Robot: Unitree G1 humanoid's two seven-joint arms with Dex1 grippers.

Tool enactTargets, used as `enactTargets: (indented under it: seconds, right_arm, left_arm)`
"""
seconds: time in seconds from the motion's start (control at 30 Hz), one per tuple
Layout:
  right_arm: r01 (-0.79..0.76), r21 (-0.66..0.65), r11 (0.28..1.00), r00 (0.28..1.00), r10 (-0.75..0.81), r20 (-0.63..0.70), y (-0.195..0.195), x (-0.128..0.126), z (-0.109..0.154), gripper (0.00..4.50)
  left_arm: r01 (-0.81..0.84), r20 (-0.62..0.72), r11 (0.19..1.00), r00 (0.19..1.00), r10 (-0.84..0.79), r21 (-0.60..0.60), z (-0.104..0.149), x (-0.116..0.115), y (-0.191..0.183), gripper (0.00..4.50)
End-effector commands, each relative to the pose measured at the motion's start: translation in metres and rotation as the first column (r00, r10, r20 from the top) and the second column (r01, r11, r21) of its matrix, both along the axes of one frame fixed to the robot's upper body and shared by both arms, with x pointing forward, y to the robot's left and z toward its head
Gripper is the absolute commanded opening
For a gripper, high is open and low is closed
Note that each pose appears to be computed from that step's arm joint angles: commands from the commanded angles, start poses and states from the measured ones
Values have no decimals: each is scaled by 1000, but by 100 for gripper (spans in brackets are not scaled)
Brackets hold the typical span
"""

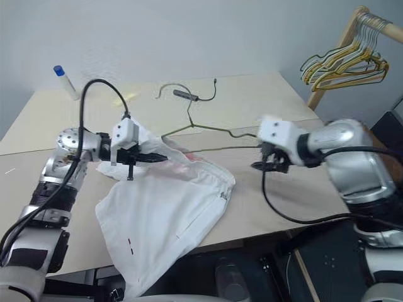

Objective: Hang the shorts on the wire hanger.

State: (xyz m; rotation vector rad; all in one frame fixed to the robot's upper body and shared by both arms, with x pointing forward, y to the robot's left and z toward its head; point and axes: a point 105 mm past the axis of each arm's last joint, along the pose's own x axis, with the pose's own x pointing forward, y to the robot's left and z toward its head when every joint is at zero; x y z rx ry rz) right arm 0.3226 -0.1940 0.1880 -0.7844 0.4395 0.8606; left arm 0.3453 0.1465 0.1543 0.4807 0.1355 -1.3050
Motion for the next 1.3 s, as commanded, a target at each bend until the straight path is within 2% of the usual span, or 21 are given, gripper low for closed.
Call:
enactTargets:
  seconds: [0.03, 0.17, 0.3, 0.47, 0.73, 0.9, 1.17, 1.3]
  right_arm:
    - [100, 89, 991, 995, -102, 19, -17, -7, 10, 446]
    - [200, 209, 957, 980, -196, -39, -17, -16, -18, 446]
    - [238, 357, 903, 970, -205, -128, 8, -24, -49, 446]
    - [301, 449, 841, 944, -198, -263, 39, -27, -85, 446]
    - [328, 548, 770, 933, -172, -317, 88, -17, -98, 446]
    - [348, 563, 749, 922, -164, -351, 98, -14, -101, 283]
    - [357, 560, 748, 920, -176, -351, 85, -14, -99, 9]
    - [369, 512, 776, 923, -241, -300, 62, -3, -96, 3]
  left_arm:
    - [-36, 29, 997, 999, 38, -61, 17, -2, 4, 0]
    - [-87, 14, 993, 996, 88, -77, 17, -4, 10, 0]
    - [-94, 6, 993, 996, 94, -72, 16, -6, 11, 0]
    - [-119, 11, 990, 993, 120, -77, 18, -4, 13, 0]
    - [-127, 17, 988, 992, 129, -83, 17, -7, 11, 0]
    - [-132, 22, 988, 991, 134, -80, 16, -9, 13, 0]
    - [-145, -1, 988, 989, 145, -51, 12, -19, 27, 0]
    - [-95, -30, 995, 995, 95, 4, 3, -33, 33, 0]
